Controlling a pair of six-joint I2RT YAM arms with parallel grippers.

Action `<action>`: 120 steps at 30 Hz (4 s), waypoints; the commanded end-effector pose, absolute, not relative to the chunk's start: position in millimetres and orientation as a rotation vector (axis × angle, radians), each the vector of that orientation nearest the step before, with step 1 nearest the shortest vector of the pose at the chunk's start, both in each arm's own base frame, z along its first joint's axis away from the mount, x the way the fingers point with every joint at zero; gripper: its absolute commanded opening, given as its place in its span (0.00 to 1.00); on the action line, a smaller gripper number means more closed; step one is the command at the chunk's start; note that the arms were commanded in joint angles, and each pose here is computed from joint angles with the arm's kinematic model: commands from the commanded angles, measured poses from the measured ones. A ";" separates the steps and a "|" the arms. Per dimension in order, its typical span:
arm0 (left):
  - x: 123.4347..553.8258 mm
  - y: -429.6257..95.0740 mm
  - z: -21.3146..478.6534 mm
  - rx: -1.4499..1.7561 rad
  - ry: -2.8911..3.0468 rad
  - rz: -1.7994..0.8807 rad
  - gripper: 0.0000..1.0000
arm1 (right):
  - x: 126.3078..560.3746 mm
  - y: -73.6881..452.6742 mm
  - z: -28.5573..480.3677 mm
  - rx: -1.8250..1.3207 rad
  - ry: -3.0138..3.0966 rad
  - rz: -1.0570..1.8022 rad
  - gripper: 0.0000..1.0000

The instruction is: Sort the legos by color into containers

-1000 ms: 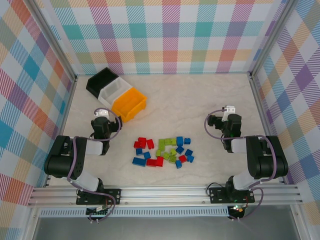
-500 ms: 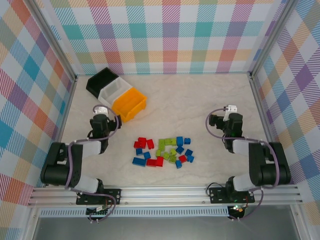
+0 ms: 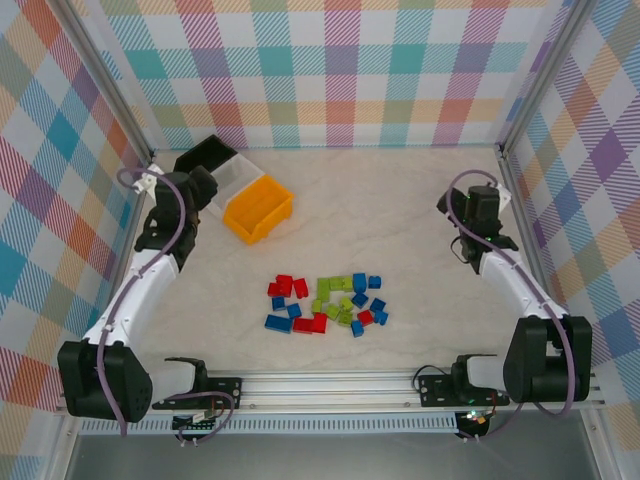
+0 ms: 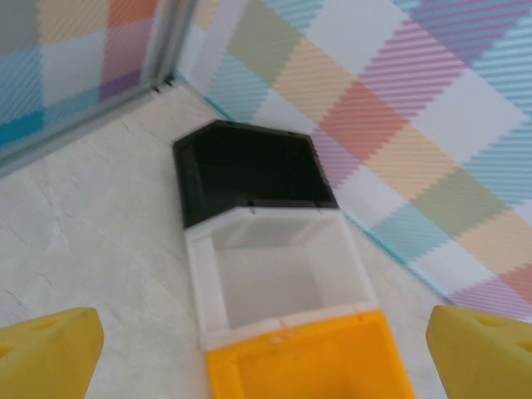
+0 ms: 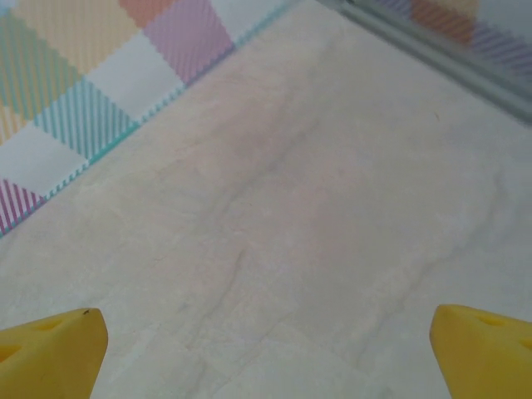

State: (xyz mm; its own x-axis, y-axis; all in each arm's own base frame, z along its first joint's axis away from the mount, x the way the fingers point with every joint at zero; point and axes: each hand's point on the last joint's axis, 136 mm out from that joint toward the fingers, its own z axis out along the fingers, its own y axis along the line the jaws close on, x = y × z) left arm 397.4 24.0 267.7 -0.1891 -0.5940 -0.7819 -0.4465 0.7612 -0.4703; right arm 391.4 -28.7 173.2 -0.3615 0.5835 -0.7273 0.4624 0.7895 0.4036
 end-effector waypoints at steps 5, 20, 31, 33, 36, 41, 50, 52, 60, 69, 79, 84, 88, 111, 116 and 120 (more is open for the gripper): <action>396.9 -65.9 196.5 -0.494 2.509 -0.210 0.93 | 382.3 28.0 137.9 0.673 2.346 0.381 1.00; 446.7 -121.7 129.1 -0.169 2.629 0.231 0.89 | 367.7 92.2 121.5 0.352 2.521 0.514 1.00; 462.6 -127.5 89.8 -0.168 2.670 0.292 0.89 | 365.5 101.6 143.0 0.328 2.494 0.551 1.00; 461.4 -137.7 87.2 -0.190 2.688 0.210 0.89 | 365.0 104.1 146.7 0.324 2.504 0.561 1.00; 457.9 -162.0 79.9 -0.199 2.726 0.077 0.90 | 364.0 108.5 149.5 0.317 2.513 0.569 1.00; 451.1 -189.8 71.8 -0.146 2.748 0.106 0.88 | 364.3 117.1 151.2 0.306 2.520 0.588 1.00; 435.3 -264.6 74.4 -0.171 2.781 -0.302 0.89 | 364.6 128.3 149.5 0.307 2.529 0.613 1.00; 431.0 -298.5 76.1 -0.172 2.790 -0.440 0.89 | 367.6 138.2 147.5 0.297 2.539 0.639 0.97; 441.6 -358.6 157.4 -0.208 2.638 -0.787 0.90 | 380.6 168.9 142.5 0.321 2.560 0.723 0.74; 405.3 -213.5 232.0 -0.378 2.429 -0.416 1.00 | 396.2 215.3 129.4 0.281 2.587 0.753 0.56; 323.5 -90.8 247.3 -0.460 2.264 -0.023 1.00 | 424.6 272.8 101.2 0.162 2.689 0.577 0.40; 312.1 -83.8 238.2 -0.451 2.277 -0.013 1.00 | 427.0 265.4 77.8 0.139 2.787 0.370 0.30; 310.5 -81.6 235.9 -0.445 2.281 0.003 1.00 | 427.3 258.8 68.0 0.120 2.817 0.288 0.24; 305.9 -74.7 231.6 -0.439 2.293 0.030 1.00 | 456.2 175.0 103.1 -0.151 2.768 0.292 0.00; 307.0 -76.2 227.8 -0.441 2.301 0.028 1.00 | 466.9 168.5 105.8 -0.197 2.757 0.274 0.00; 307.5 -79.4 222.9 -0.440 2.320 0.018 1.00 | 476.8 164.8 104.4 -0.230 2.760 0.262 0.00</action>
State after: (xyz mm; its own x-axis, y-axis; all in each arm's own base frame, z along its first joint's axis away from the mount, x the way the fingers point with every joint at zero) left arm 310.3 -83.0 233.2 -0.6245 -0.3202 -0.7123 -0.3150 0.9379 -0.1454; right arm 466.9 161.6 92.2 -0.9402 -0.0606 -0.3351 -0.1178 0.9812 0.1531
